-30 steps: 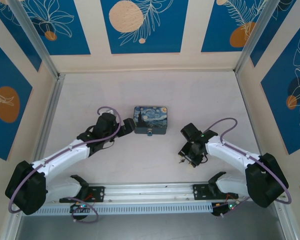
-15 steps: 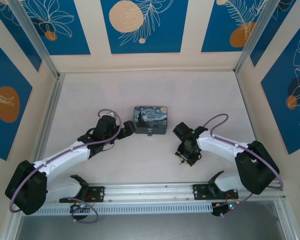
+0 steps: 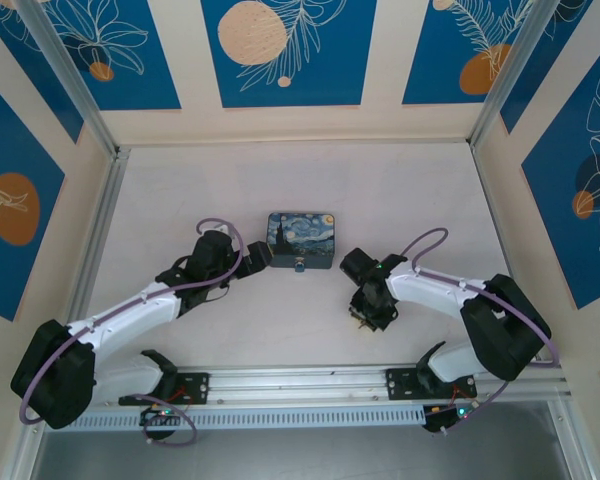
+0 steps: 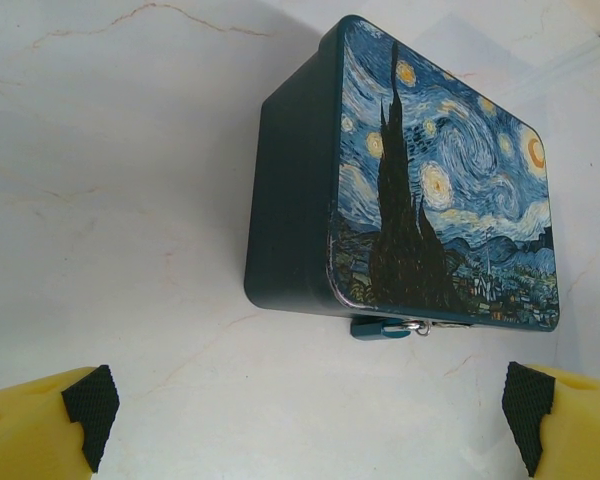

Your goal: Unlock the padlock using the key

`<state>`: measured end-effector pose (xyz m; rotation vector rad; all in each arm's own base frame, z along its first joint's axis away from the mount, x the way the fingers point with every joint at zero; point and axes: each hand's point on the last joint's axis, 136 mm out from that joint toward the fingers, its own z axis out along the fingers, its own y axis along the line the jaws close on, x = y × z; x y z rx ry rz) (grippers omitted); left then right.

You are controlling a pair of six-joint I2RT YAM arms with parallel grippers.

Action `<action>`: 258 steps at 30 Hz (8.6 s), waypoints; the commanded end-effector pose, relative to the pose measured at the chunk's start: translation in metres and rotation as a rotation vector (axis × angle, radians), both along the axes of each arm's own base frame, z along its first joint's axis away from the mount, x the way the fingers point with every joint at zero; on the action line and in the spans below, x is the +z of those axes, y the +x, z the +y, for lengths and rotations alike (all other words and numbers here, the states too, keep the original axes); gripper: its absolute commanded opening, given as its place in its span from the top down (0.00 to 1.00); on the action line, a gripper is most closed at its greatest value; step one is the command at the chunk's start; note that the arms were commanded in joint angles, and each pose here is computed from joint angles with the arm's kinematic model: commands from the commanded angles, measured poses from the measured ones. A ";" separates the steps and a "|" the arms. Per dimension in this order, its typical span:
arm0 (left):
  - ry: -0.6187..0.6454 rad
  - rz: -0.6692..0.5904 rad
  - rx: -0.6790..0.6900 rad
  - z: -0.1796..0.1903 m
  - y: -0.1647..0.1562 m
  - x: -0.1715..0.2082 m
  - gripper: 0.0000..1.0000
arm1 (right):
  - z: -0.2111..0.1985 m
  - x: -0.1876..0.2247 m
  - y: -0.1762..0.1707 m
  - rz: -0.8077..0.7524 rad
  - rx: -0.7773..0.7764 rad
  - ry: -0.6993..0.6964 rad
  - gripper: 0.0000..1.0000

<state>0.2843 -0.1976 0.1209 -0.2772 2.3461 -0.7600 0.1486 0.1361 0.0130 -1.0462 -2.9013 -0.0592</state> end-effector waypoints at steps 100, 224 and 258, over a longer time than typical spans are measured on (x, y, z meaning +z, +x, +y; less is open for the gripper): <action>-0.288 0.236 -0.265 -0.137 0.028 0.067 0.64 | 0.132 0.169 0.120 -0.868 0.875 0.754 1.00; -0.323 -0.487 -0.003 -0.060 0.051 0.190 0.29 | 0.167 0.243 0.187 -0.979 0.342 1.361 1.00; -0.360 -0.028 -0.678 -0.122 0.051 0.134 0.49 | 0.130 0.231 0.165 -0.832 0.462 1.294 1.00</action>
